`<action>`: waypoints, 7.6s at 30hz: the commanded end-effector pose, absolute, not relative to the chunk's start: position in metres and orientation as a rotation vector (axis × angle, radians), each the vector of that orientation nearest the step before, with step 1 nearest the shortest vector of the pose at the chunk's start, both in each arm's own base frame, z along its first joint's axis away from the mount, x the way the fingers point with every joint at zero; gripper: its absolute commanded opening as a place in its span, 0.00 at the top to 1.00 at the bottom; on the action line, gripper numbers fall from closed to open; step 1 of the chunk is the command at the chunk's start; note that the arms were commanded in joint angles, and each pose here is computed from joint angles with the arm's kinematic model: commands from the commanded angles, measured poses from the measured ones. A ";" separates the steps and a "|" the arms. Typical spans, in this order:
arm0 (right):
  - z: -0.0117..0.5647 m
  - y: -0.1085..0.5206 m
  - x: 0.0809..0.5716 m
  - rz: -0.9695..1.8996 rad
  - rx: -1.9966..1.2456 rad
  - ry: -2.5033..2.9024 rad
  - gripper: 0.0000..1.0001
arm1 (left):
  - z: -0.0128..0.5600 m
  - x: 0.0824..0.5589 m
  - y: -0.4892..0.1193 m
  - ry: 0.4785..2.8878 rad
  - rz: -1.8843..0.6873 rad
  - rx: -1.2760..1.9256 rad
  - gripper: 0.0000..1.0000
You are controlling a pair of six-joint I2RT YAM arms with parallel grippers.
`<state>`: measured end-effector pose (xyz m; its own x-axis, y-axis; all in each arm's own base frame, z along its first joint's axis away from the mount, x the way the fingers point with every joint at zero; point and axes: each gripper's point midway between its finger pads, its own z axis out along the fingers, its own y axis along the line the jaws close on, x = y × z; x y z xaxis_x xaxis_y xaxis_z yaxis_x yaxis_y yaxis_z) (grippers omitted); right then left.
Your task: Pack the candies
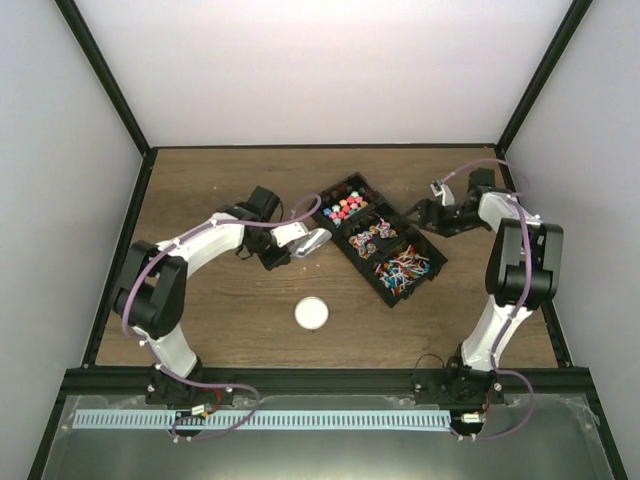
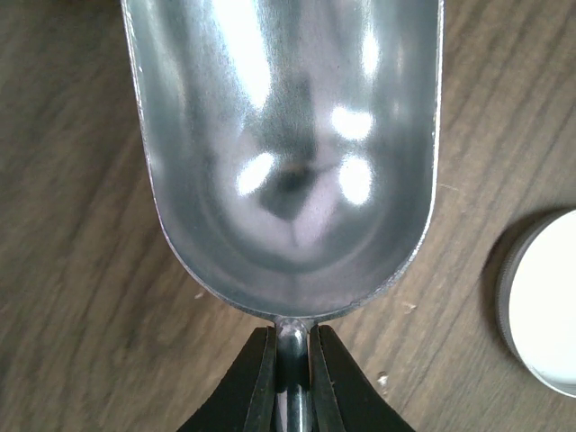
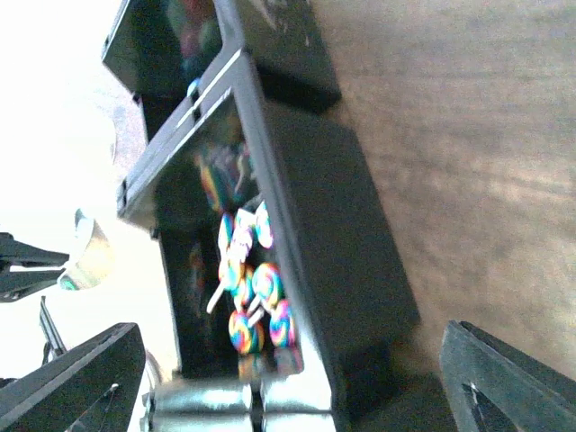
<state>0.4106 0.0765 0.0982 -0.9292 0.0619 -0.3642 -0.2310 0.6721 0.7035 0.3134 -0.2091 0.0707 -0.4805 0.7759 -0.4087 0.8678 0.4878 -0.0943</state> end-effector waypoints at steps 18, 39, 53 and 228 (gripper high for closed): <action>0.116 0.115 0.380 1.282 -0.244 2.454 0.13 | 0.103 0.355 -0.229 2.215 -0.268 1.389 0.96; 0.198 0.211 0.363 1.447 -0.593 2.303 0.38 | 0.152 0.347 -0.274 1.913 -0.011 1.565 0.96; 0.185 0.229 0.355 1.505 -0.604 2.345 0.97 | 0.165 0.344 -0.293 1.899 -0.040 1.523 0.94; 0.115 0.211 0.419 0.956 -0.709 2.403 0.66 | 0.160 0.326 -0.224 2.319 0.334 1.897 0.96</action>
